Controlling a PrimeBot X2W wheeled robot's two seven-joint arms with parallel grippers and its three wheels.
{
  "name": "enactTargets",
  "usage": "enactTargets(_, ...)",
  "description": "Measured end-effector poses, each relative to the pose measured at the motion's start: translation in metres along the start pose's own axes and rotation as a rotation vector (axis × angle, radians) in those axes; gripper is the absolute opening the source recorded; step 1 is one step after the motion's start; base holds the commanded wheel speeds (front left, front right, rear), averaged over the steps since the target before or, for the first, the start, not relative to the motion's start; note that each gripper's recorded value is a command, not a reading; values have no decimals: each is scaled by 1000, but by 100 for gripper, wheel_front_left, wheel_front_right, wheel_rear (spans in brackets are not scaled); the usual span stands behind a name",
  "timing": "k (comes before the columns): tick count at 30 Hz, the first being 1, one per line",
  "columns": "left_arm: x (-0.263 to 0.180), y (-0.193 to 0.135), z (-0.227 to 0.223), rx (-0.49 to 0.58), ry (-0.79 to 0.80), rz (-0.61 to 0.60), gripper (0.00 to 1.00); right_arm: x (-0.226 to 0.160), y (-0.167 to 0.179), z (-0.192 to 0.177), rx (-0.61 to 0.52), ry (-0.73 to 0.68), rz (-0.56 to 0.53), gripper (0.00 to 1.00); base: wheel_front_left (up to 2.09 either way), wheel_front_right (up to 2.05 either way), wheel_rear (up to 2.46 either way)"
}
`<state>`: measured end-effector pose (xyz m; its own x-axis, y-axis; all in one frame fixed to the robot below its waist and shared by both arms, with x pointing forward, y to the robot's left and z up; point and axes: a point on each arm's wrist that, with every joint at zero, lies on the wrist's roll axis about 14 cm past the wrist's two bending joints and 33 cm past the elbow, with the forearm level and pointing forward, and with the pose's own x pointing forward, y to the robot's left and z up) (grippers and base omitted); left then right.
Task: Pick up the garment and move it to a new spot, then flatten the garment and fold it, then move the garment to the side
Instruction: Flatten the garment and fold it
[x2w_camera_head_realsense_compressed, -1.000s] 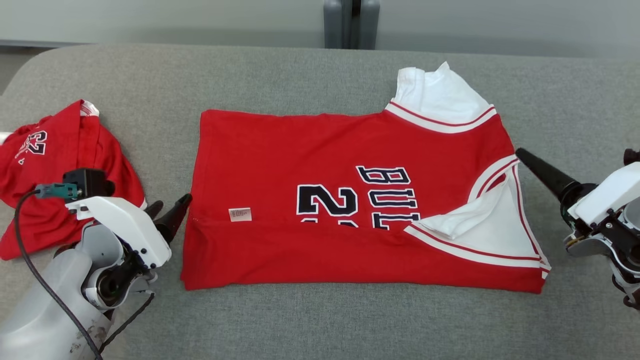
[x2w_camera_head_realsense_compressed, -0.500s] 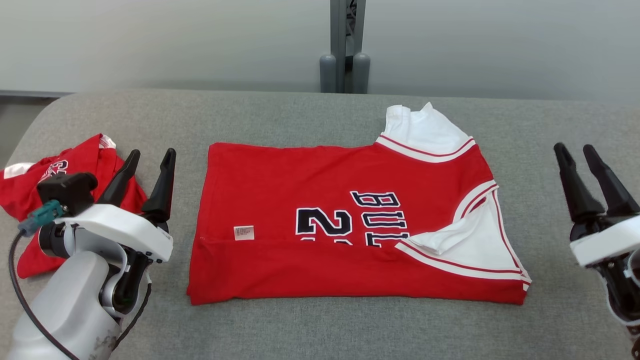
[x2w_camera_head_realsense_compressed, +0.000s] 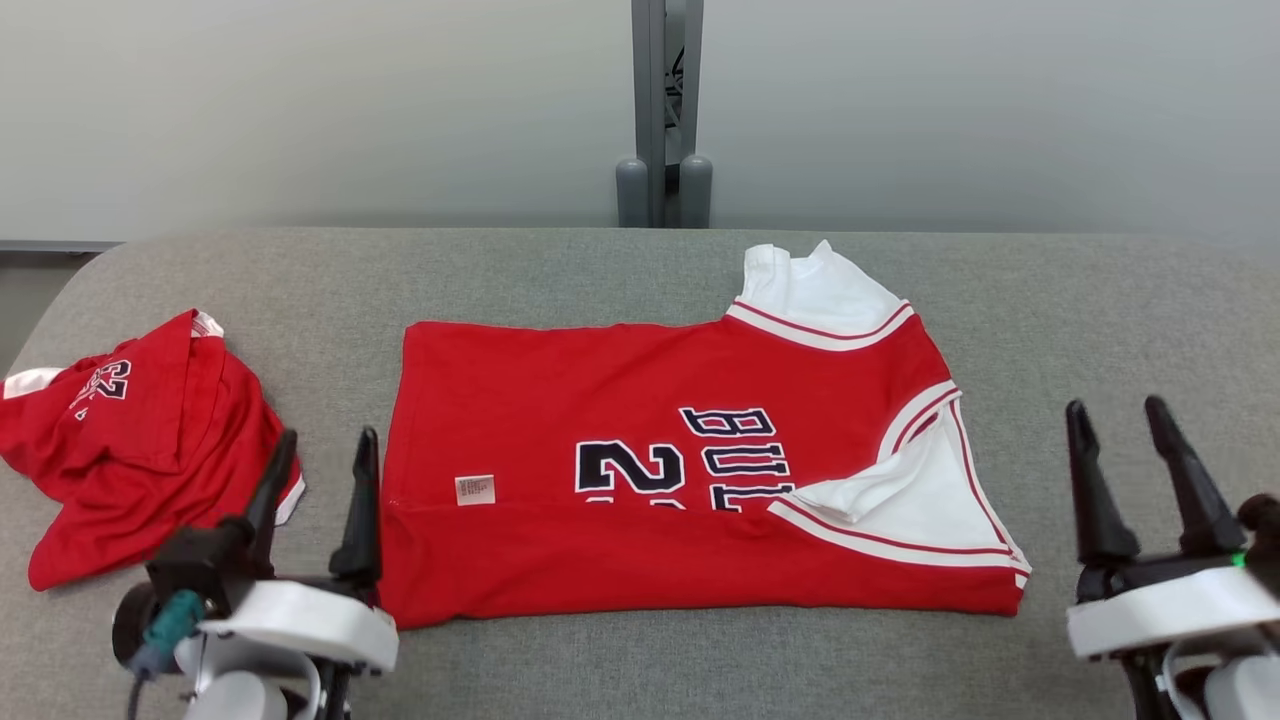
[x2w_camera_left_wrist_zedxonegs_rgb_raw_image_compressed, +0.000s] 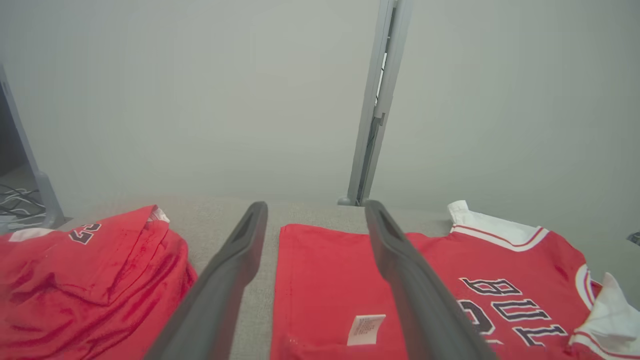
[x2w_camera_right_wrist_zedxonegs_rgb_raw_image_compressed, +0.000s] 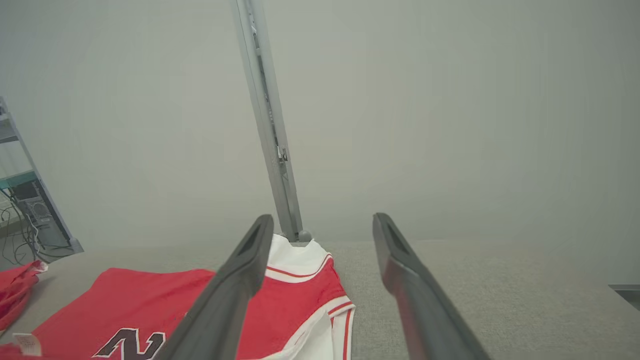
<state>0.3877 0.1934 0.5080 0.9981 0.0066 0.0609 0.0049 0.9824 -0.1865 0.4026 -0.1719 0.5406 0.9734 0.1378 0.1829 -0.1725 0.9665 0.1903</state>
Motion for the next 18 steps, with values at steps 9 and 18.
enactTargets(9, -28, 0, -34, 45, 85, 36, 100, -22, -5, -36, 45, 100, -73, 100, 0, 0, 0)
enactTargets(18, -34, 8, -53, -14, 143, 48, 100, -29, -9, -56, 70, 161, -97, 100, 0, 0, 0)
